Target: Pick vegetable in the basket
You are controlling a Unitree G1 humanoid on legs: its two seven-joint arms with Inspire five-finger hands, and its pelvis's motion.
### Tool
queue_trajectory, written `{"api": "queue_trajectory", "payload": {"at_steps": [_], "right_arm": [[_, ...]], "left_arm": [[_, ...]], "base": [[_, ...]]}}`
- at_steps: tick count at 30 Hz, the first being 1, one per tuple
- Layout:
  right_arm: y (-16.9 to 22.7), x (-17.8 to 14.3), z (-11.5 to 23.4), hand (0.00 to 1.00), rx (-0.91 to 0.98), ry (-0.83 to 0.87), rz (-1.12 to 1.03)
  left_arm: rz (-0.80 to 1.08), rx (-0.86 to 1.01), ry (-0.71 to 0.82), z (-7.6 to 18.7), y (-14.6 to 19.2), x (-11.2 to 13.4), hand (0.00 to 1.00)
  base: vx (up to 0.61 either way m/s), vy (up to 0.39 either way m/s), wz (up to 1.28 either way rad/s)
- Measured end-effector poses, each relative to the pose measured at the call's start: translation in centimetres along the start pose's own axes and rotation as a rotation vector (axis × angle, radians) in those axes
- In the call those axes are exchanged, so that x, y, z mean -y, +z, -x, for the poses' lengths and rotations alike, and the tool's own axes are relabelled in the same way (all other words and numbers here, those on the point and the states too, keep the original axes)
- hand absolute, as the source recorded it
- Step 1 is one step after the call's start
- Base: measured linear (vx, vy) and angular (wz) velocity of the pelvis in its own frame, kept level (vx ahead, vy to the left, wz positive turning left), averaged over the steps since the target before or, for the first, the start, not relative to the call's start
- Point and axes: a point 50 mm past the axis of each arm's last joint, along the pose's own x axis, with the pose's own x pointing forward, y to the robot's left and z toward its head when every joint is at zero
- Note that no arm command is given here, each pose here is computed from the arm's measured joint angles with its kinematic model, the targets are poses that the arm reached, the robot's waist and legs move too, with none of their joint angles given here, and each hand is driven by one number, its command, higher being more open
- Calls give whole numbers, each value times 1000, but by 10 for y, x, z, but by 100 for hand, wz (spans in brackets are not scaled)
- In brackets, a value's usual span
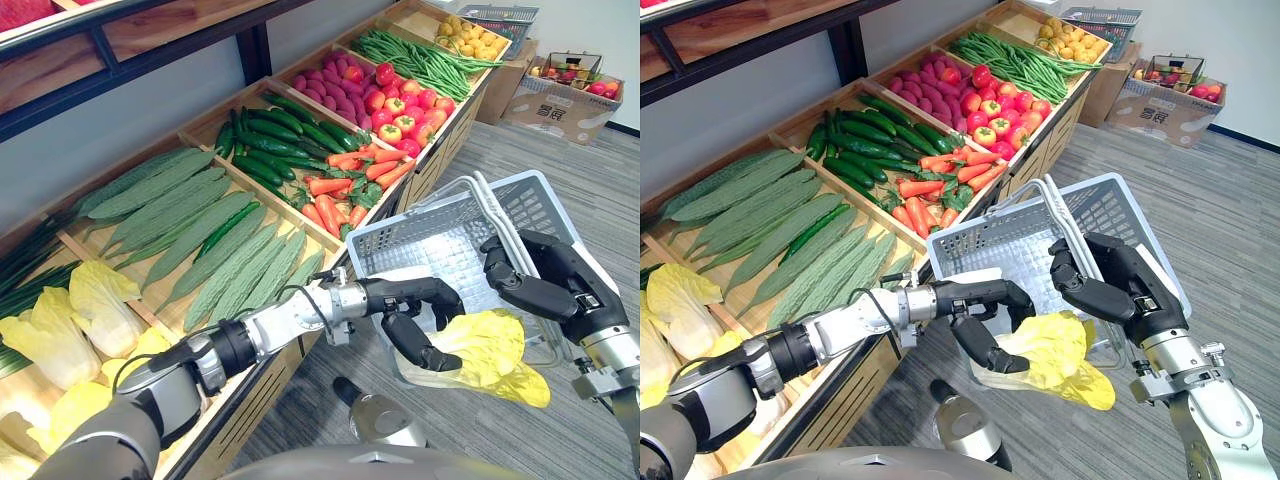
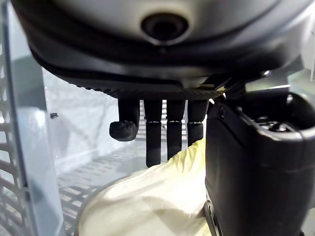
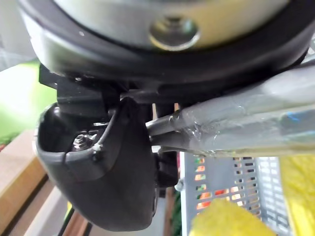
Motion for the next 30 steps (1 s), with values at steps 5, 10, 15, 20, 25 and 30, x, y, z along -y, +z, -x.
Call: {"api": "queue_trajectory", "payload": {"at_steps": [5,10,15,20,25,30], "right_arm": [[-1,-2,0,0,-5,8,-6],[-5,-4,3,0,-8,-10,-33],[-7,-5,4,0,-8,-20,-50],[-1,-6,3,0,24,-21,-47],[0,-9,4,0,39,-25,-76],[-3,-10,7,0,23,-7,-80]], "left_arm": [[-51,-2,-3,-10,0,6,0],[-99,-8,0,-16,0,4,0],[-178,-60,21,-18,-5,-12,0],[-268,-80,72,-14,0,-40,0],[-304,-92,150,-6,4,-64,0],[-329,-82,220,3,15,-92,0]], "base": [[44,35,-5],[43,32,-4],[50,30,-2],[57,34,2],[60,33,3],[64,33,4]]}}
